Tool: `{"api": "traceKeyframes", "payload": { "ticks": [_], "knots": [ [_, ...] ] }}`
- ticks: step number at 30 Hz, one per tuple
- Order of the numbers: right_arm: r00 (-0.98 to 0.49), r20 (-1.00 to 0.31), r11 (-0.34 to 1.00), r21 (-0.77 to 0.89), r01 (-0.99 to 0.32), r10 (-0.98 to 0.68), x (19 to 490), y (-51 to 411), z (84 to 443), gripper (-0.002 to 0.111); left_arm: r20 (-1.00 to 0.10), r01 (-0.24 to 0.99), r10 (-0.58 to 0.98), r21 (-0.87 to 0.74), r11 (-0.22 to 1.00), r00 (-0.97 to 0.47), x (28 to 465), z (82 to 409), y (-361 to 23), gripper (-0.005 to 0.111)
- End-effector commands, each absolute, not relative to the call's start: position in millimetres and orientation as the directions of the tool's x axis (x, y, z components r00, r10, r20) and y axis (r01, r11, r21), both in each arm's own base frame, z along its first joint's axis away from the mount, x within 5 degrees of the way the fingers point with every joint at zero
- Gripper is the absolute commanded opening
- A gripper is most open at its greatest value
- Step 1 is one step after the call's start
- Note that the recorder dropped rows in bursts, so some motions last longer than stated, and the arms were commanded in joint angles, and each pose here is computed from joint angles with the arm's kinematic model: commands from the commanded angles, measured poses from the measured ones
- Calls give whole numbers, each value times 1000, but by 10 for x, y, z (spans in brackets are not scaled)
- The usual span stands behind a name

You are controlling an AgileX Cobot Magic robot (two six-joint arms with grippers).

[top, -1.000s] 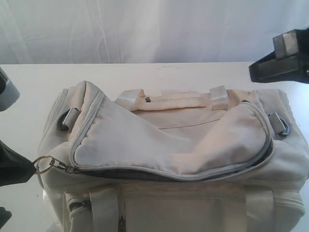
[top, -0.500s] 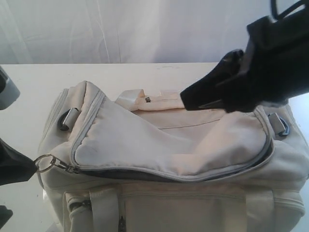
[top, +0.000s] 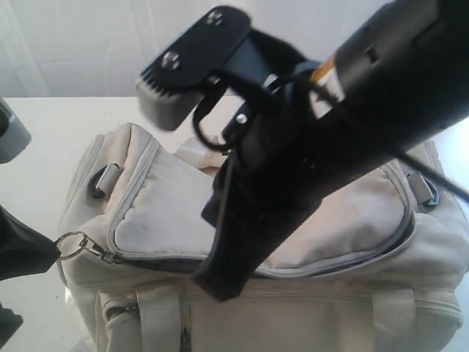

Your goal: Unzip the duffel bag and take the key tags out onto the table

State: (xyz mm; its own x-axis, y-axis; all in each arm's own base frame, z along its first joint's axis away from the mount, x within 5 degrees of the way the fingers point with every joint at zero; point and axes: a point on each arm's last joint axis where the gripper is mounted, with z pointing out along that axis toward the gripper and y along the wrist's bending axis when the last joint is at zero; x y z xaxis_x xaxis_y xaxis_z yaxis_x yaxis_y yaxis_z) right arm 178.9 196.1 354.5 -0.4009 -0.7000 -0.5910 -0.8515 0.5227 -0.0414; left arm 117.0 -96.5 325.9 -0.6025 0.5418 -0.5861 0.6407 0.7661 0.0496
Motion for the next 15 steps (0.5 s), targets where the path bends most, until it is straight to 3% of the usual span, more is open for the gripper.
{"api": "traceKeyframes", "payload": {
  "ticks": [1,5,8,15],
  "knots": [
    [-217,-612,397,-174,-901,-761,1766,2174,3517,2,-578,630,530,33,776,-621,1148,3241,-946,0],
    [-54,-593,252,-257,-933,-804,1698,2324,3472,23,-563,633,539,37,773,-626,1139,3221,-939,0],
    [-26,-558,206,-263,-943,-830,1714,2414,3361,39,-554,633,545,41,773,-630,1138,3185,-933,0],
    [-42,-496,187,-246,-951,-868,1823,2544,3113,41,-545,625,540,36,780,-642,1162,3099,-953,0]
  ]
}}
